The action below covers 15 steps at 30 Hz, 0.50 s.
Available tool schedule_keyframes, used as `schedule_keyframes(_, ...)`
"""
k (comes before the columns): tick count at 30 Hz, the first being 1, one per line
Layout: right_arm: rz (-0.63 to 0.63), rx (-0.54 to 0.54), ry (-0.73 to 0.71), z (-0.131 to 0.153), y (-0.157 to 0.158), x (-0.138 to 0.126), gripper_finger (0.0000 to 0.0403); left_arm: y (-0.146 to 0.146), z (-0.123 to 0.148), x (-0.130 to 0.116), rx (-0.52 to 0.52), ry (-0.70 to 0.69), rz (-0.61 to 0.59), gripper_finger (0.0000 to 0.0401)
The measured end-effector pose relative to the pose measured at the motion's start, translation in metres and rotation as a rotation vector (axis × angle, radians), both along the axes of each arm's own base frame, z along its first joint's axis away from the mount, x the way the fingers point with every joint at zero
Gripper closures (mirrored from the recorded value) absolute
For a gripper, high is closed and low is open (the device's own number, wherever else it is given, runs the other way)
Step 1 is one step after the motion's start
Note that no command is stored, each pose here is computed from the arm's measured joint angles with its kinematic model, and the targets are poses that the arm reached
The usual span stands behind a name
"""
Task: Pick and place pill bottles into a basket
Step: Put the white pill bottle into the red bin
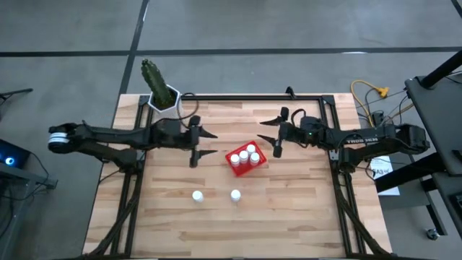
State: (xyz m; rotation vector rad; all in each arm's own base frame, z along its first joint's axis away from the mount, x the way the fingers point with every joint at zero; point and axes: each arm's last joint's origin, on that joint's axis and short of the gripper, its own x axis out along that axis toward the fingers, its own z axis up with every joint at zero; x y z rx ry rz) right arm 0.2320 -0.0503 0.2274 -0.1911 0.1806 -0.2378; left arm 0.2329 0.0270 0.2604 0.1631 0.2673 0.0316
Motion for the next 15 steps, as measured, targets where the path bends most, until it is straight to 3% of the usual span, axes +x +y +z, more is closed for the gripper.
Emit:
schedule_keyframes(3,0.074,0.045,-0.085,-0.009,0.002,-0.007,0.0184,-0.002,-0.009,-0.014,0.001,-0.054,0.000,0.0170)
schedule_keyframes(9,0.349,0.137,-0.231,-0.023,0.014,-0.023,0.0184,-0.006,-0.026,-0.032,-0.014,-0.104,-0.002,0.0170)
schedule_keyframes(15,0.426,0.203,-0.279,-0.033,0.026,-0.033,0.0183,-0.008,-0.034,-0.037,-0.015,-0.117,-0.011,0.0170)
